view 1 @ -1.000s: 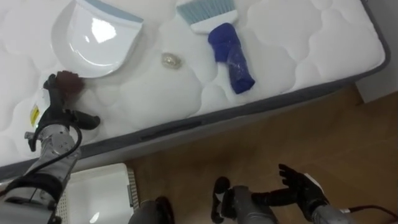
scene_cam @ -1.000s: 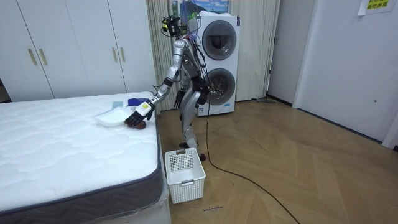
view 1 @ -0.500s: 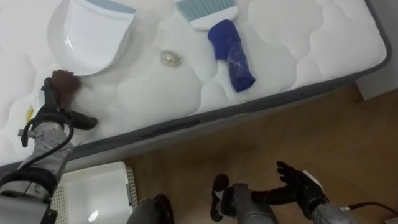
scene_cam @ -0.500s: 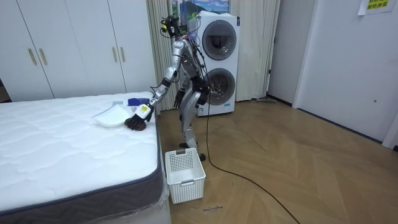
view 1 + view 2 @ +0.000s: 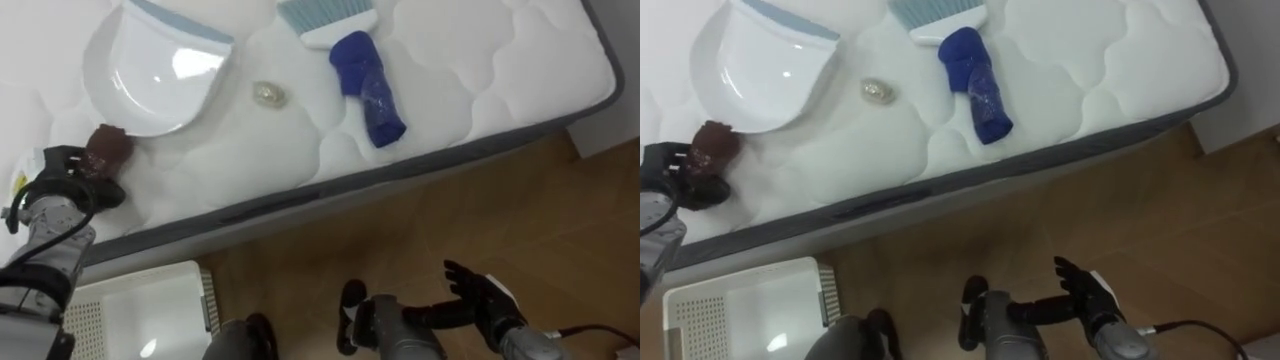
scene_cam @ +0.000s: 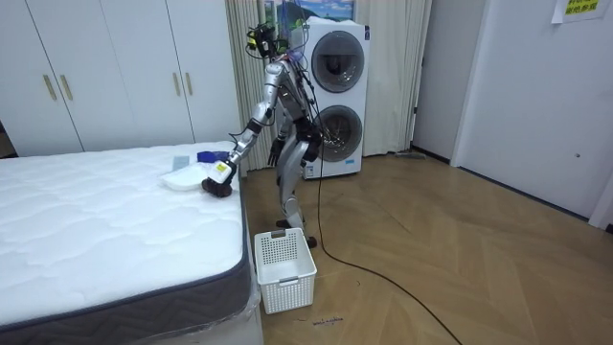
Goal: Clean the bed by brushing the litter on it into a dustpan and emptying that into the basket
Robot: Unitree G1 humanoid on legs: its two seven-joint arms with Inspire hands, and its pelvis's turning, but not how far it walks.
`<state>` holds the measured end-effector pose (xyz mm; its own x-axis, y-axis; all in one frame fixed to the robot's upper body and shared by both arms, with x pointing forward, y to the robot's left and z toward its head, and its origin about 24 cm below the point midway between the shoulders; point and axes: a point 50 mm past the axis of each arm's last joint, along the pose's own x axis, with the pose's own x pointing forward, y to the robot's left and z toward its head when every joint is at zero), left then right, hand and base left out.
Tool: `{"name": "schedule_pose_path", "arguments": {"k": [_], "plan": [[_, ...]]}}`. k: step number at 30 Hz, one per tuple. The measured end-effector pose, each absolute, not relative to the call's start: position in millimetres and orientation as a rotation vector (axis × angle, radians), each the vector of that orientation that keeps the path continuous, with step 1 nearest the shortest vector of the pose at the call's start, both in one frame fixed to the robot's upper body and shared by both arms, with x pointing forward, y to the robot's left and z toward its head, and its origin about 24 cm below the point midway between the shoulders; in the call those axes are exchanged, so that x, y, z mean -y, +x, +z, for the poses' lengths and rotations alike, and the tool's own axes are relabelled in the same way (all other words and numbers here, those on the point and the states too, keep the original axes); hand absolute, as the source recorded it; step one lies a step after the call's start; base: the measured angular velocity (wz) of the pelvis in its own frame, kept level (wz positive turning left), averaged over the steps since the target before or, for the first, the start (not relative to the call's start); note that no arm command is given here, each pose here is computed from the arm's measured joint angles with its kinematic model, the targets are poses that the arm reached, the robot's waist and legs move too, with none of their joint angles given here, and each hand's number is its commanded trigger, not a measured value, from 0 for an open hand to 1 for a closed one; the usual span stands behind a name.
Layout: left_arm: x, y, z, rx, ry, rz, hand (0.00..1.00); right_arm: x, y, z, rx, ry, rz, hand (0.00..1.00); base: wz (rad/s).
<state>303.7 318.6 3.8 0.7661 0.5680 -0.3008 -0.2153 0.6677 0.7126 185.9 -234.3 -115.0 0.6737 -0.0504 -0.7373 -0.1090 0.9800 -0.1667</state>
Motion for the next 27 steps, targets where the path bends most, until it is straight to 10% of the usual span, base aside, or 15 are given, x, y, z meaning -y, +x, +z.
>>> {"name": "schedule_pose_path", "arguments": {"k": [27], "plan": [[-318.2, 293.0, -12.7, -0.640, 0.590, 0.483, 1.00, 230.4, 184.0, -116.6, -0.839, -0.203, 0.013, 0.00, -0.01]]}}
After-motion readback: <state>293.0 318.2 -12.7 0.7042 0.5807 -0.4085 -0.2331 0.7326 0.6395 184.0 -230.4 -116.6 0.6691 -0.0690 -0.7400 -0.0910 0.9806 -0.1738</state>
